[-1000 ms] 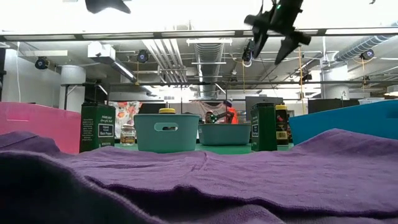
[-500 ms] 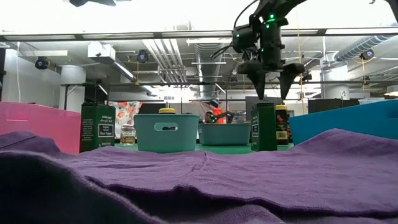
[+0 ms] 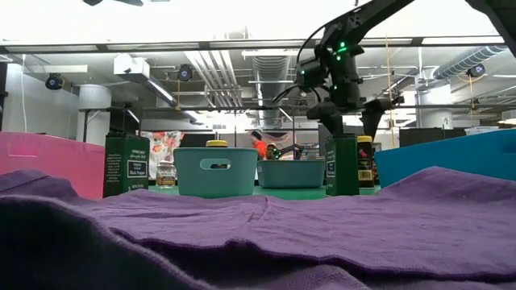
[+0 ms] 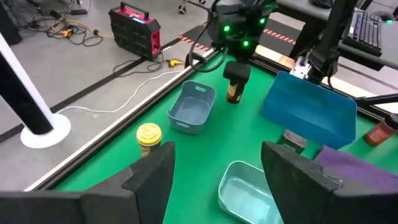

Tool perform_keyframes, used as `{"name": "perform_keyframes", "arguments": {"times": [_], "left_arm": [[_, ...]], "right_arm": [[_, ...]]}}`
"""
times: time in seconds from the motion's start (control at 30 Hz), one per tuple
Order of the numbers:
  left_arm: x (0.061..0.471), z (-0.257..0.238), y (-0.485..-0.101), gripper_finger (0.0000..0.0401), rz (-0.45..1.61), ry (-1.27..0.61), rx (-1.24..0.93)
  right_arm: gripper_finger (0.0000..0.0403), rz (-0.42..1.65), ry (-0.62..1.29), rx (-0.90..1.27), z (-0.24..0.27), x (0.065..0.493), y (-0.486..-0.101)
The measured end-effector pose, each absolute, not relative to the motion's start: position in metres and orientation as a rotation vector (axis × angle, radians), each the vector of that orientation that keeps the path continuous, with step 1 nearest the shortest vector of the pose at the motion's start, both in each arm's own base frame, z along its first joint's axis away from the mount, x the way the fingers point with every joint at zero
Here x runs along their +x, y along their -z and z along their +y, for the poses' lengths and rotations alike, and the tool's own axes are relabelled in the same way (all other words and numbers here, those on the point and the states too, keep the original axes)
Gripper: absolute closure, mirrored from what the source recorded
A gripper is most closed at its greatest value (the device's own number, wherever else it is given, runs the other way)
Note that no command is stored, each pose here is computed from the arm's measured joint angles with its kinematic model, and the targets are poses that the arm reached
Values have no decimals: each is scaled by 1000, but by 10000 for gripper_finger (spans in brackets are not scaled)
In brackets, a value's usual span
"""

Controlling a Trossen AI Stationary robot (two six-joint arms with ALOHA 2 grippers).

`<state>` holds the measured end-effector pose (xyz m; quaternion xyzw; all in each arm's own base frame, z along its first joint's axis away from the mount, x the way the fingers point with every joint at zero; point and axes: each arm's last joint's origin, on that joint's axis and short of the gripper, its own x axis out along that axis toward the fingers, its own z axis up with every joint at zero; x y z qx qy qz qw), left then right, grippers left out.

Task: Sort spices by type
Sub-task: Put the right yellow seasoning bottle into the blue bin

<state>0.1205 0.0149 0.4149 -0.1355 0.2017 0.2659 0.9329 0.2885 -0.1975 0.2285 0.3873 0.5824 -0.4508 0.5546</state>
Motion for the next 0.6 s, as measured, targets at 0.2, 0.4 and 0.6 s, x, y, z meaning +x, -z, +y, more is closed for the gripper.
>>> {"name": "perform_keyframes", "arguments": {"times": [0.2,0.4,0.6], "left_arm": [[120,15,-414,178,424,-546,-274],[120,15,-414,178,419,-567,-264],[120,16,-413,178,424,-569,-263]], "right_arm": [[67,1408,1014,963,-197,292,-220],[128,1393,1015,976,-198,291,-222],[188,1405,1019,977,-198,290,-222]]}}
